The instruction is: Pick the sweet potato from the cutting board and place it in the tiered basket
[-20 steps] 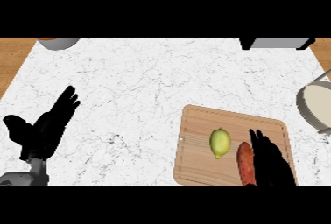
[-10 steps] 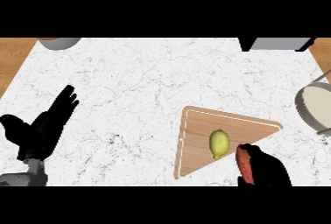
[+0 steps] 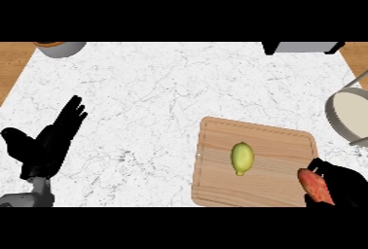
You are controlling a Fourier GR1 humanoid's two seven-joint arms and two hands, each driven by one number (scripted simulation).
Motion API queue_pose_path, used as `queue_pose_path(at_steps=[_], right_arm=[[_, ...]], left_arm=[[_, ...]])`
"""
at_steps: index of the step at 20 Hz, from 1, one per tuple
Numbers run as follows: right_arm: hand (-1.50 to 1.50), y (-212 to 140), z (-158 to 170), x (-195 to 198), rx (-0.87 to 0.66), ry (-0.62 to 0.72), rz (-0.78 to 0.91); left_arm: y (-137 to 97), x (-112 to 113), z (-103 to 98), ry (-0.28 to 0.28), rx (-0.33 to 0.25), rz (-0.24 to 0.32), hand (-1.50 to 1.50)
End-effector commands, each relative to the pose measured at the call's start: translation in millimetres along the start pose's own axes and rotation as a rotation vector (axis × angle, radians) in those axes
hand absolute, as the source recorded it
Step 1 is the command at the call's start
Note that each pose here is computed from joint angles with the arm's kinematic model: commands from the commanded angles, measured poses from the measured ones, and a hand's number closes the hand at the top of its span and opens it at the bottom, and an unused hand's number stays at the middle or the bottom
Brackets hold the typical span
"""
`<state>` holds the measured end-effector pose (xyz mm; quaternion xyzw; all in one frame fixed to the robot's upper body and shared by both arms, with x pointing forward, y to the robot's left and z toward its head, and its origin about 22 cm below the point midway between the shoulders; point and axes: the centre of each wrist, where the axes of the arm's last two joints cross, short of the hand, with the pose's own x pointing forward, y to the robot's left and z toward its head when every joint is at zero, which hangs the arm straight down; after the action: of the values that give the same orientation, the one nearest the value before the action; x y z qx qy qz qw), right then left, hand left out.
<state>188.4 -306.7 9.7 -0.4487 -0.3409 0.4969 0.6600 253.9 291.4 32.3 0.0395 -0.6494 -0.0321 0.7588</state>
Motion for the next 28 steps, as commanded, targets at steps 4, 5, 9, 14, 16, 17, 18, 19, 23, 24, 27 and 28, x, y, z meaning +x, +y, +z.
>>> queue_pose_path(at_steps=[4, 5, 9, 14, 16, 17, 18, 19, 23, 24, 27, 28], right_arm=[[1.5, -67, -17, -109, -0.142, -0.006, 0.089], [1.5, -78, -17, -120, -0.197, -0.038, 0.086], [1.5, -114, -19, -151, -0.406, -0.113, -0.048], [1.5, -150, -18, -176, -0.623, -0.29, -0.325], [1.5, -160, -15, -194, -0.657, -0.352, -0.414], [1.5, -162, -10, -207, -0.671, -0.397, -0.438], [1.5, -169, -6, -220, -0.674, -0.417, -0.455], [1.5, -179, 0, -232, -0.666, -0.446, -0.48], [1.5, -206, 27, -284, -0.64, -0.547, -0.541], [1.5, -219, 36, -294, -0.619, -0.57, -0.555], [1.5, -215, 42, -319, -0.575, -0.592, -0.576], [1.5, -224, 47, -323, -0.578, -0.601, -0.578]], left_arm=[[6, -1, 3, 0.003, 0.026, 0.012, 0.0], [6, -5, 4, 0.014, 0.032, 0.01, 0.0], [10, -10, 8, 0.026, 0.04, 0.016, 0.0], [10, -11, 8, 0.039, 0.048, 0.02, 0.0], [11, -7, 8, 0.024, 0.053, 0.011, 0.0], [14, -10, 9, 0.028, 0.055, 0.008, 0.0], [15, -2, 7, 0.012, 0.044, 0.004, 0.0], [13, -8, 10, 0.019, 0.045, 0.014, 0.0], [16, 2, 5, -0.012, 0.027, -0.008, 0.0], [10, -4, 8, -0.009, 0.011, 0.016, 0.0], [-2, 2, -4, -0.017, -0.028, 0.004, 0.0], [-1, 12, -7, -0.023, -0.03, -0.006, 0.0]])
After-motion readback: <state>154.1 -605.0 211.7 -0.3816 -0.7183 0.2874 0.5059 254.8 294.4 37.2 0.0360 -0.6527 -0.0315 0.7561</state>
